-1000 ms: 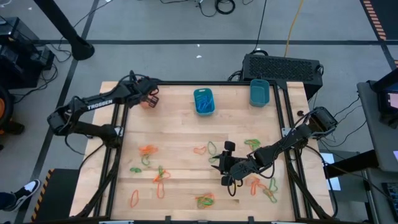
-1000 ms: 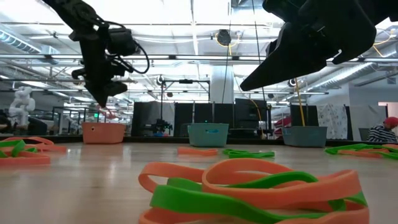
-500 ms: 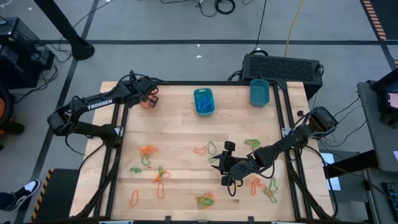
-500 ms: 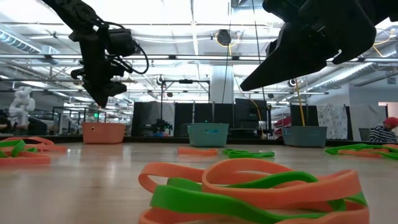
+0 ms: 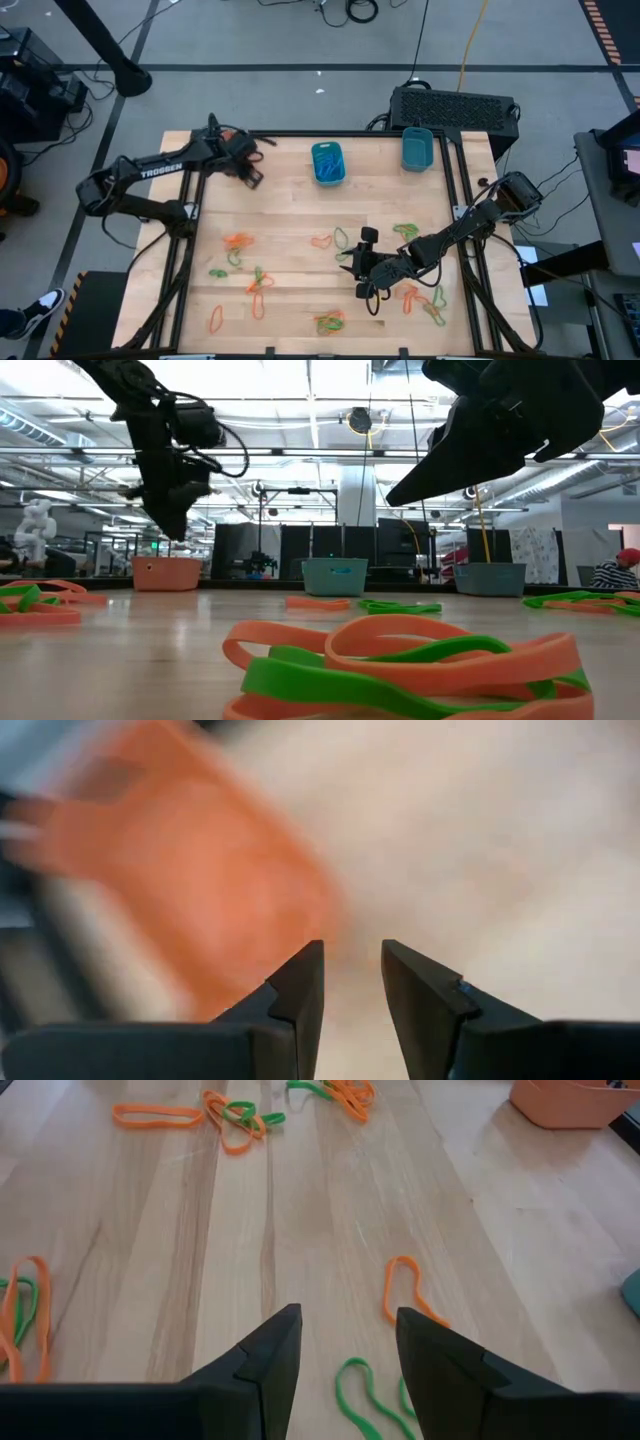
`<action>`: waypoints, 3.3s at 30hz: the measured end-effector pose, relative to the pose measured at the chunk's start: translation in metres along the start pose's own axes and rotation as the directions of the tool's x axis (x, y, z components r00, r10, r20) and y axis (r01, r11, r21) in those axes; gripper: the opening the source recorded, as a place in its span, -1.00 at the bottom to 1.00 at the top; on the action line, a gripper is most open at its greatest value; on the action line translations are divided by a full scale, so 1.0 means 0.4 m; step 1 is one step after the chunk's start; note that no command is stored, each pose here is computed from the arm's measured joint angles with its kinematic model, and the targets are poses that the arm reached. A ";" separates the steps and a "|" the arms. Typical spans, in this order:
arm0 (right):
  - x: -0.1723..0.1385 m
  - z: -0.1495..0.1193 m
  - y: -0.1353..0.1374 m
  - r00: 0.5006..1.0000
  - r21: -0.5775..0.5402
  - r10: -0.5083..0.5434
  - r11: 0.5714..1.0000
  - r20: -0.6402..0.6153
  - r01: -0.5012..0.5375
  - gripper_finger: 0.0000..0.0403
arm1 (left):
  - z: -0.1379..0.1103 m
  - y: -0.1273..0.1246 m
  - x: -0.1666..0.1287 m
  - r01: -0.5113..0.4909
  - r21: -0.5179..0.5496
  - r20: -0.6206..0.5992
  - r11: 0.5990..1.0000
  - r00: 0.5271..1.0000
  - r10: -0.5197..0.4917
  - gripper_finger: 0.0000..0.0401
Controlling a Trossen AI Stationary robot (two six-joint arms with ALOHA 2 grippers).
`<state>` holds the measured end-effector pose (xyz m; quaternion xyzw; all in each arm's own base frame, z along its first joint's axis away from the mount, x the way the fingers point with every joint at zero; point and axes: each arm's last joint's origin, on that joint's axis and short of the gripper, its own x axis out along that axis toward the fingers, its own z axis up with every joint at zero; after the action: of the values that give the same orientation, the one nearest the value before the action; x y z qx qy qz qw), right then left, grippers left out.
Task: Sort rubber bands into baskets
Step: Put the orange rubber band into the orange bin
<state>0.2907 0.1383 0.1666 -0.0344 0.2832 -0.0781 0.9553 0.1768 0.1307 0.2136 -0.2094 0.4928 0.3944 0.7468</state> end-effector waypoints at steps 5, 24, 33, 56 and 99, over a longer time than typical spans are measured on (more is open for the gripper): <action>0.000 0.000 0.000 1.000 0.003 0.000 1.000 0.000 0.000 -0.22 | -0.051 -0.105 -0.026 0.258 0.153 -0.126 0.954 0.963 -0.240 -0.44; 0.000 0.002 0.001 1.000 0.019 0.002 1.000 0.008 -0.002 -0.22 | -0.295 -0.327 -0.155 0.300 0.446 -0.159 0.843 0.954 -0.255 -0.44; 0.000 0.002 0.001 1.000 0.019 0.002 1.000 0.007 -0.002 -0.22 | -0.316 -0.325 -0.126 0.279 0.427 -0.224 0.860 0.954 -0.199 -0.44; 0.000 0.000 0.000 1.000 0.022 0.000 1.000 0.001 0.000 -0.22 | -0.373 -0.380 0.007 0.201 0.567 -0.324 0.799 0.946 -0.007 -0.44; 0.000 0.002 0.001 1.000 0.022 0.002 1.000 0.006 -0.002 -0.22 | -0.047 -0.098 -0.039 -0.243 0.228 0.068 0.943 0.970 0.234 -0.99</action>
<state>0.2910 0.1386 0.1673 -0.0239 0.2796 -0.0804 0.9565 0.1941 0.0879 0.2167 -0.0509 0.5426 0.4250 0.7227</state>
